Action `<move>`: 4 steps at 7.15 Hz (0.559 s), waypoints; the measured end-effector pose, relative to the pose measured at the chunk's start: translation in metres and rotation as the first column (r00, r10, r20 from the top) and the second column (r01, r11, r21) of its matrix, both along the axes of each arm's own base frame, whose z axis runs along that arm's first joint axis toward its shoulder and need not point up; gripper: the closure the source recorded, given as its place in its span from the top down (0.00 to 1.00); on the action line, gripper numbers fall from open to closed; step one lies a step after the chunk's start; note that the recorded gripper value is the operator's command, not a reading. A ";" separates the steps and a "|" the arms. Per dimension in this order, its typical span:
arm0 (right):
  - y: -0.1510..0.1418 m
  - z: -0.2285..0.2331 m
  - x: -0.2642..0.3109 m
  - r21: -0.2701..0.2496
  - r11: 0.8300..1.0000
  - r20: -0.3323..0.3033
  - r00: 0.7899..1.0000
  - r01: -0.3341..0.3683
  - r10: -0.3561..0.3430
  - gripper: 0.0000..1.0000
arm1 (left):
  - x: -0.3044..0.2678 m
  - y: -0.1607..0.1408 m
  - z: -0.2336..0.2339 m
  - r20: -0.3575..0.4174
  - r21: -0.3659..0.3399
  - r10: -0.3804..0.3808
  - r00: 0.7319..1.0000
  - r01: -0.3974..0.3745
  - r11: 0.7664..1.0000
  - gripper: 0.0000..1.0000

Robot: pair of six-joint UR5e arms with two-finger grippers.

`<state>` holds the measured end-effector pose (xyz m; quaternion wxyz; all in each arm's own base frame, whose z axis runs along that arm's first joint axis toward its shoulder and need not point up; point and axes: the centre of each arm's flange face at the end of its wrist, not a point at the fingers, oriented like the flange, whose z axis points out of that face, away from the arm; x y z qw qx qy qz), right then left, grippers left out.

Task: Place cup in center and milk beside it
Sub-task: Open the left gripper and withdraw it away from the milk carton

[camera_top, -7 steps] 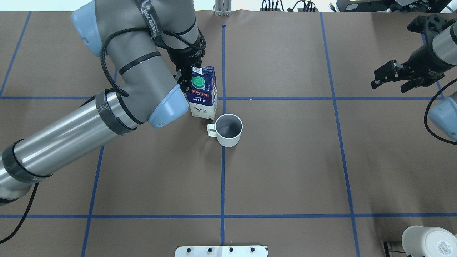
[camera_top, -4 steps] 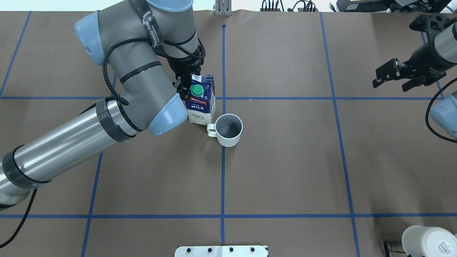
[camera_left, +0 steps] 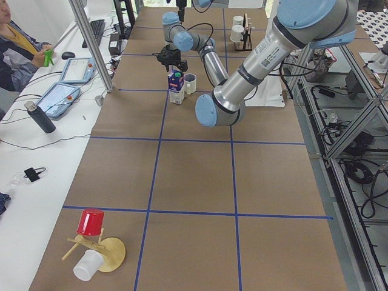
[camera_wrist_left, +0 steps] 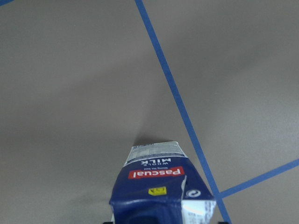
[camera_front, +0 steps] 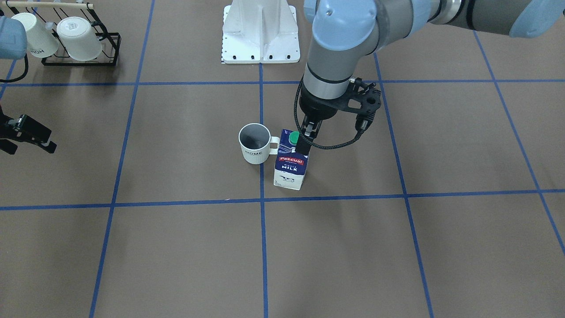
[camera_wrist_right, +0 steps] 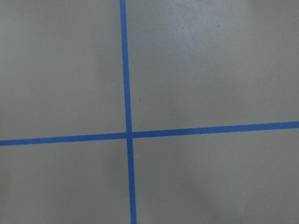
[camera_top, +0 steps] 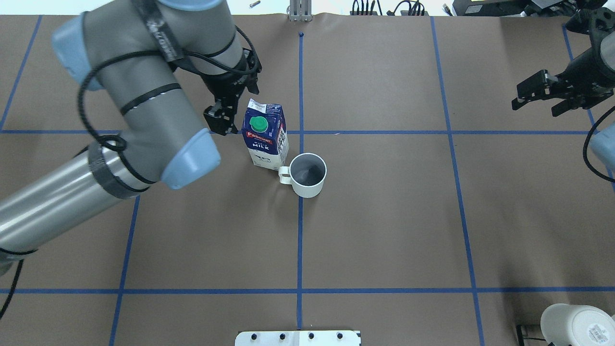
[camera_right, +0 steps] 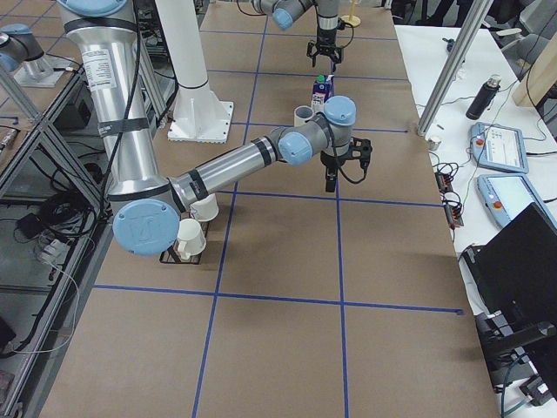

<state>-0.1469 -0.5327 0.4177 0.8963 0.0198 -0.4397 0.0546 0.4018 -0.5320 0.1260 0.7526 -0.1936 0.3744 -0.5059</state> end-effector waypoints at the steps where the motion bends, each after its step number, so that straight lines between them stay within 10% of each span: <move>1: -0.003 0.011 0.020 0.006 1.000 -0.014 1.000 -0.004 0.004 1.00 | -0.052 -0.001 0.021 0.016 0.074 0.005 1.000 -0.006 0.997 0.98; 3: -0.016 0.050 0.069 0.024 0.999 -0.069 0.997 0.031 -0.030 1.00 | -0.138 0.006 0.091 0.141 0.286 0.149 0.979 -0.185 0.940 0.98; 4: -0.022 0.071 0.090 0.034 0.998 -0.090 0.995 0.055 -0.052 1.00 | -0.172 0.010 0.129 0.236 0.384 0.254 0.938 -0.330 0.862 0.98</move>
